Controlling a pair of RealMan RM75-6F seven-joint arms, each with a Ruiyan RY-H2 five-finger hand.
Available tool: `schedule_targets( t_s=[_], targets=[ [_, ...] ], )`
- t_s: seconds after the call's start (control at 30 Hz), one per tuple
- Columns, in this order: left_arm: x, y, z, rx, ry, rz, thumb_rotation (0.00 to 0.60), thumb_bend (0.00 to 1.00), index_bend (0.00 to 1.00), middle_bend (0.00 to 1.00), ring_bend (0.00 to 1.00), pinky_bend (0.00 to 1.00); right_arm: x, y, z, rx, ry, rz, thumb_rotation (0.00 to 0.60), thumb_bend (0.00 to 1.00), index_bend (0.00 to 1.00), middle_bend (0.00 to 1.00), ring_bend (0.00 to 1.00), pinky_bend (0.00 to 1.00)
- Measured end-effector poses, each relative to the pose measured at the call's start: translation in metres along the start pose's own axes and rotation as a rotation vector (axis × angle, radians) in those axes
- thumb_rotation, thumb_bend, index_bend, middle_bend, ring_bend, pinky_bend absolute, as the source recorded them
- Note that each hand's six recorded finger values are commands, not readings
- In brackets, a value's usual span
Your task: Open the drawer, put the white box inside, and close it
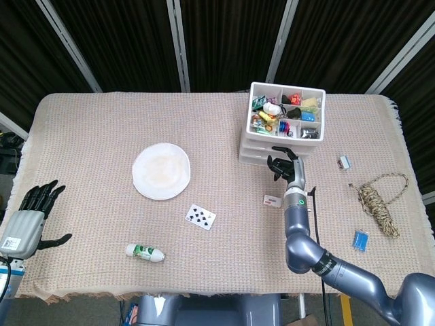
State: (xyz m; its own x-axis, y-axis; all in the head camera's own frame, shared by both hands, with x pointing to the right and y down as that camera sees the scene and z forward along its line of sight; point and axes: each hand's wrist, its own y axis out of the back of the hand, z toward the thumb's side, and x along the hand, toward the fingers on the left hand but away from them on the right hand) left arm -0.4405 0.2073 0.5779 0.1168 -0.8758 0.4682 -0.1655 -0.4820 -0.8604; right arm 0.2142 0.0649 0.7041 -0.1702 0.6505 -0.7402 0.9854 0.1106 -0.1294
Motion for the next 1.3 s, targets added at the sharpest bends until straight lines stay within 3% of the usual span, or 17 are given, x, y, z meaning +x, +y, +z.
schedule_targets(
  t_s=[0.5,1.3],
  targets=[
    [0.0,0.0,0.0,-0.012,-0.003,-0.011,0.6,0.13,0.07,0.0,0.0,0.0,0.003,-0.029,0.001,-0.038,0.005,0.058,0.6,0.36,0.32,0.83,0.87,0.78],
    [-0.001,0.0,0.001,0.0,-0.007,-0.003,0.6,0.13,0.07,0.0,0.0,0.0,0.03,-0.016,-0.024,-0.027,-0.02,0.101,0.6,0.36,0.35,0.83,0.86,0.78]
  ],
)
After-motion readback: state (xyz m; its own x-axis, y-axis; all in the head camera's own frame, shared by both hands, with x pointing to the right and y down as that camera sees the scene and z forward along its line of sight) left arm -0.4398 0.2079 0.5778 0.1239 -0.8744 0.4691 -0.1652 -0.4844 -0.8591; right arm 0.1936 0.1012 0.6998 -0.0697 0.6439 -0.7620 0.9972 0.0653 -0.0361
